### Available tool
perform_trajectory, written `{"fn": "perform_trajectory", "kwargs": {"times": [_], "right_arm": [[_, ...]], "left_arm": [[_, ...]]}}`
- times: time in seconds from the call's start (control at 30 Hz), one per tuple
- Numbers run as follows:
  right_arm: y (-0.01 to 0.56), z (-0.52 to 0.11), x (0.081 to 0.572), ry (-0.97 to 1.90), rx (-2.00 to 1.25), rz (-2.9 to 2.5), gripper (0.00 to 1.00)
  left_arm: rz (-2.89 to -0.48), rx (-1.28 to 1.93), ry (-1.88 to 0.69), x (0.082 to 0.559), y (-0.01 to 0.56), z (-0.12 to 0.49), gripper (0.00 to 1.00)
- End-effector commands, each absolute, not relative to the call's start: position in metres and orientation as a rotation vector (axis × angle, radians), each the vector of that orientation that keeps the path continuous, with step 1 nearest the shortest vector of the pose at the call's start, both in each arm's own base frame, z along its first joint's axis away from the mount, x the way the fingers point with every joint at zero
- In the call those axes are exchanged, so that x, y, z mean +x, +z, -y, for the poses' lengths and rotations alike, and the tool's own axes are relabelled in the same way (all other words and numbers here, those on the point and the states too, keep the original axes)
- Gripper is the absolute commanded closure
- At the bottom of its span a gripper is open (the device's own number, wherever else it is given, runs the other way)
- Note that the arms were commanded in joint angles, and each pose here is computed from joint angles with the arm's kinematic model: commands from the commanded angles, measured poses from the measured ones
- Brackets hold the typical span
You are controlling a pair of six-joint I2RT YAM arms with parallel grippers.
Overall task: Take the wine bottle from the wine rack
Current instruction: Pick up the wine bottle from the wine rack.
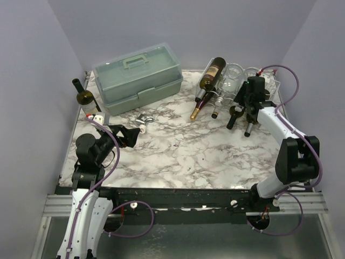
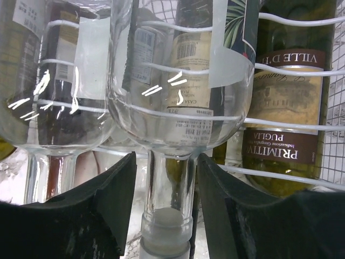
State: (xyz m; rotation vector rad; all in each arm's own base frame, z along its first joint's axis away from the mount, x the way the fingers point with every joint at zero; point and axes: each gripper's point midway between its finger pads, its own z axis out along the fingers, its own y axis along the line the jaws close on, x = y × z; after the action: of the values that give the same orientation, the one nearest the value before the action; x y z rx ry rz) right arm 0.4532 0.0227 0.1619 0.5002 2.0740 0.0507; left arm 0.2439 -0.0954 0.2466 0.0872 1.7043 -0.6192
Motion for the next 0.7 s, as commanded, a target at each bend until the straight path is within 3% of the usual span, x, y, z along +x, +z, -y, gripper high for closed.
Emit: {"fn": "perform_trajectory", "kwargs": {"times": [0.0,0.67], "right_arm": [[0.159,-0.021,0.463,0.035,0.531,-2.047,0.48],[0.143,-0.023,0.472,0.040,0.555,-2.071,0.55]], "left_arm": [[-1.685,0.092,-0.595,0.245,0.248,0.093,0.01],[-1.686,0.091,-0.592,0.245,0.247,0.093,0.01]]}}
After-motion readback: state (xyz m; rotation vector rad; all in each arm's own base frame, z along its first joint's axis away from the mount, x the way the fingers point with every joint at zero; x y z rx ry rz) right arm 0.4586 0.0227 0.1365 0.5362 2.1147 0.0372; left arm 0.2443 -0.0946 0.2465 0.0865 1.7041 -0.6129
